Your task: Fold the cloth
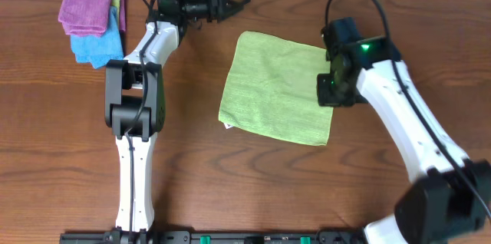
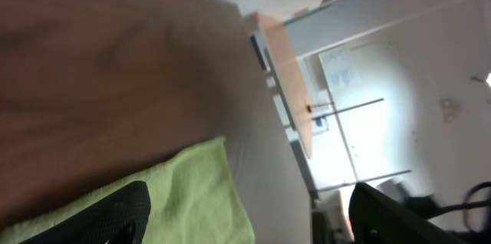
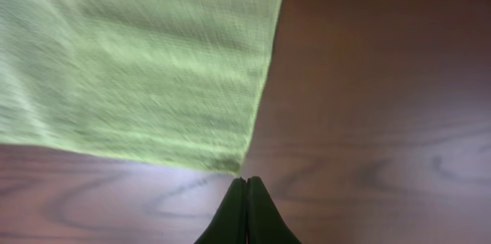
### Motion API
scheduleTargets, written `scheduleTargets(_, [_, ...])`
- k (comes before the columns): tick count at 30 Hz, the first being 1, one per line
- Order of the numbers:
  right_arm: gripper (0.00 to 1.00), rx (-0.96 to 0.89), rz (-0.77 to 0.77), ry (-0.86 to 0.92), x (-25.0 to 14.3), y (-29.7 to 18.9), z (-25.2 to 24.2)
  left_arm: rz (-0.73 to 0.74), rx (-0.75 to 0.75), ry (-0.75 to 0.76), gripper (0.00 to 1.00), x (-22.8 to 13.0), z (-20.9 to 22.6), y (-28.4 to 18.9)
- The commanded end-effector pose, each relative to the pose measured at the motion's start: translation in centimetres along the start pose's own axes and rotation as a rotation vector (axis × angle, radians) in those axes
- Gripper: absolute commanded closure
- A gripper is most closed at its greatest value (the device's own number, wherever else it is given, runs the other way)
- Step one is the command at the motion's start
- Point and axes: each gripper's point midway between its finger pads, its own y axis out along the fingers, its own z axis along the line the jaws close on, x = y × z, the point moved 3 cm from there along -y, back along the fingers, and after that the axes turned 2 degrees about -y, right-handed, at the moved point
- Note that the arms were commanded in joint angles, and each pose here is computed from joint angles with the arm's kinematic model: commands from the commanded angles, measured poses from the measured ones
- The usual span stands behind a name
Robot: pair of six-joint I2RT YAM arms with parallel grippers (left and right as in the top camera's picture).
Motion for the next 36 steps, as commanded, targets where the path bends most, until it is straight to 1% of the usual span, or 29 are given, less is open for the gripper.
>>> scheduleTargets(1, [0.98, 0.029, -0.216, 0.026, 2.0, -6.0, -0.8, 0.026, -0.009, 0.081, 0.15, -0.4, -0.1, 0.5])
scheduleTargets(3, [0.98, 0.018, -0.285, 0.041, 2.2, -8.1, -1.5, 0.013, 0.003, 0.099, 0.1, -0.1, -0.5, 0.7])
scheduleTargets(5, [0.98, 0.025, -0.336, 0.055, 1.9, -9.8, -2.1, -0.023, 0.031, 0.165, 0.04, 0.7, -1.3, 0.6])
scheduleTargets(6, [0.99, 0.026, -0.342, 0.056, 1.6, -10.3, -2.2, -0.04, 0.048, 0.194, 0.02, 1.2, -1.4, 0.5])
scheduleTargets(8, [0.98, 0.018, -0.335, 0.055, 0.8, -10.7, -2.5, -0.072, 0.072, 0.233, 0.04, 2.2, -1.4, -0.1])
scheduleTargets(11, [0.99, -0.007, -0.296, 0.051, -0.2, -10.6, -3.0, -0.116, 0.171, 0.241, 0.04, 3.0, 0.7, -2.4])
scheduleTargets(13, [0.98, -0.011, -0.278, 0.048, -0.6, -10.5, -3.1, -0.119, 0.321, 0.209, 0.04, 2.6, 3.8, -4.9])
scheduleTargets(15, [0.98, -0.012, -0.278, 0.049, -0.6, -10.5, -3.1, -0.09, 0.473, 0.21, 0.04, 2.0, 5.9, -6.9])
scheduleTargets(17, [0.98, -0.038, -0.292, 0.054, -0.4, -10.6, -3.5, -0.017, 0.653, 0.246, 0.04, 1.7, 6.4, -9.1])
scheduleTargets(18, [0.98, -0.051, -0.299, 0.056, -0.2, -10.6, -3.6, 0.006, 0.722, 0.26, 0.04, 2.1, 5.8, -10.1])
scheduleTargets(19, [0.99, -0.051, -0.304, 0.057, -0.2, -10.6, -3.6, 0.013, 0.755, 0.28, 0.04, 2.8, 4.3, -10.9])
scheduleTargets(21, [0.98, -0.05, -0.317, 0.061, 0.1, -10.7, -3.6, 0.001, 0.797, 0.338, 0.04, 4.5, 0.2, -11.9])
scheduleTargets(24, [0.99, -0.051, -0.318, 0.061, 0.1, -10.7, -3.6, -0.001, 0.843, 0.416, 0.04, 5.0, -4.6, -11.6])
scheduleTargets(27, [0.99, -0.055, -0.308, 0.043, -0.1, -10.7, -3.7, 0.028, 0.892, 0.462, 0.04, 3.9, -8.8, -10.7])
scheduleTargets(29, [0.98, -0.071, -0.307, 0.038, -0.8, -11.2, -4.0, 0.099, 0.932, 0.518, 0.04, 1.8, -12.1, -9.7])
scheduleTargets(31, [0.98, -0.086, -0.334, 0.039, -1.5, -12.2, -4.4, 0.136, 0.955, 0.546, 0.04, -0.1, -15.4, -8.7])
scheduleTargets(32, [0.93, -0.093, -0.357, 0.026, -2.2, -13.2, -4.9, 0.153, 0.937, 0.565, 0.04, -1.4, -17.7, -8.0])
scheduleTargets(33, [0.74, -0.097, -0.376, 0.0, -2.9, -14.0, -5.3, 0.168, 0.935, 0.583, 0.04, -2.5, -19.4, -7.5])
scheduleTargets(34, [0.57, -0.098, -0.393, -0.016, -3.6, -14.8, -5.5, 0.179, 0.941, 0.597, 0.04, -3.3, -20.6, -7.3])
scheduleTargets(35, [0.45, -0.097, -0.413, -0.03, -4.3, -15.6, -5.8, 0.189, 0.947, 0.608, 0.04, -4.1, -21.6, -7.2])
scheduleTargets(36, [0.27, -0.095, -0.439, -0.041, -5.4, -16.6, -6.2, 0.205, 0.952, 0.624, 0.04, -5.3, -23.3, -7.2])
